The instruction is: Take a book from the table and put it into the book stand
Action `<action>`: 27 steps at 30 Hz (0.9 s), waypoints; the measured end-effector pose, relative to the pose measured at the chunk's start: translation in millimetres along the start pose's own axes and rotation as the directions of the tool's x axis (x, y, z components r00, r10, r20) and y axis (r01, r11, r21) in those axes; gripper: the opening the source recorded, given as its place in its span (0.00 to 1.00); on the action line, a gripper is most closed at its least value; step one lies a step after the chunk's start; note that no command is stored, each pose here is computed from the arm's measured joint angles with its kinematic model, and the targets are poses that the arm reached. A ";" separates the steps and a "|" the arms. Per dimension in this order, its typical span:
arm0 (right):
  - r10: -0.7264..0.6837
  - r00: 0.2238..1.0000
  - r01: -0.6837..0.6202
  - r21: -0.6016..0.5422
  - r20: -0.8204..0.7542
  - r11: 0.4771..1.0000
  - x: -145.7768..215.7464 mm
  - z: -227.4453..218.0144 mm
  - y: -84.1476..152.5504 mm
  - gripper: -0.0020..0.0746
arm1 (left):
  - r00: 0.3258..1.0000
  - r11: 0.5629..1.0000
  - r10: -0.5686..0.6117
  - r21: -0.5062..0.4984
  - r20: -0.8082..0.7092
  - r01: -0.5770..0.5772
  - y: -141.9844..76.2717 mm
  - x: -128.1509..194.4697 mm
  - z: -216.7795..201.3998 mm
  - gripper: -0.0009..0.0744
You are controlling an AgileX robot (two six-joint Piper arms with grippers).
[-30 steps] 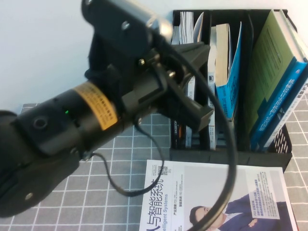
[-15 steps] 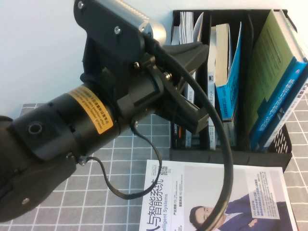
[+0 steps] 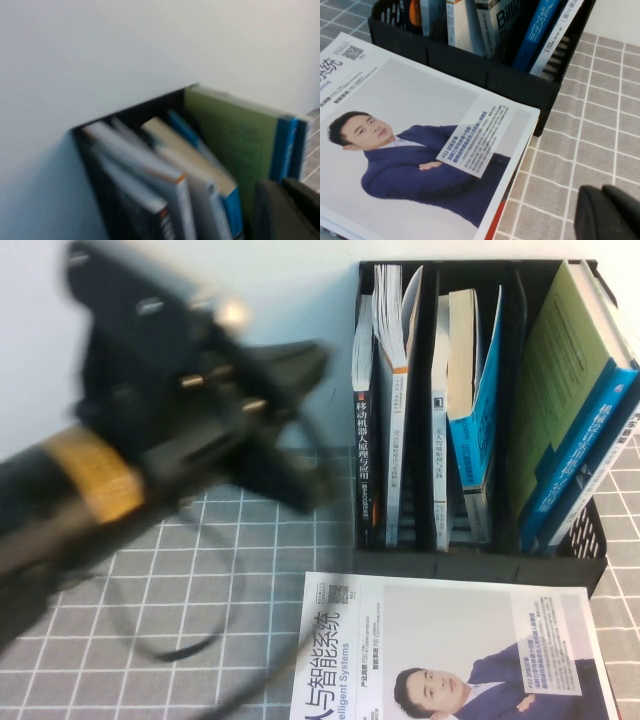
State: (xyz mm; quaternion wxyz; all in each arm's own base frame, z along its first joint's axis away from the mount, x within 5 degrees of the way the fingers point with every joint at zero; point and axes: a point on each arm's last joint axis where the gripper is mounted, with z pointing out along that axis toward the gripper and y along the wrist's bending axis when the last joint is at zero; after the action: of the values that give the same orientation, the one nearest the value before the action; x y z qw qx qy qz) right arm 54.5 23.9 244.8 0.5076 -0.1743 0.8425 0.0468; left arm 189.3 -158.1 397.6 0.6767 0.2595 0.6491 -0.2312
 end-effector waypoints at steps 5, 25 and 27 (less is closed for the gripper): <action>0.005 1.000 -0.005 -0.003 0.003 1.000 -0.5 -0.2 0.3 0.02 | 0.987 0.985 -0.024 -0.172 -0.162 -0.004 27.0 32.1 -60.2 0.01; 0.021 1.000 -0.021 -0.015 0.014 1.000 -1.5 -0.2 1.3 0.02 | 0.921 0.711 -0.388 -0.623 0.039 0.326 20.6 209.1 -207.3 0.01; 0.022 1.000 -0.022 -0.016 0.014 1.000 -1.5 -0.2 1.4 0.02 | 0.912 0.698 -0.410 -0.635 0.027 0.332 20.2 211.9 -208.6 0.01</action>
State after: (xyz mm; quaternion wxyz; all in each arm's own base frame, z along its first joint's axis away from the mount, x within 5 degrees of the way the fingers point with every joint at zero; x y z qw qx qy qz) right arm 54.5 25.5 246.1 0.5119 -0.1685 0.8402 0.0604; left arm 54.9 -1.9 182.4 0.6239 -0.1037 0.7655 -0.1182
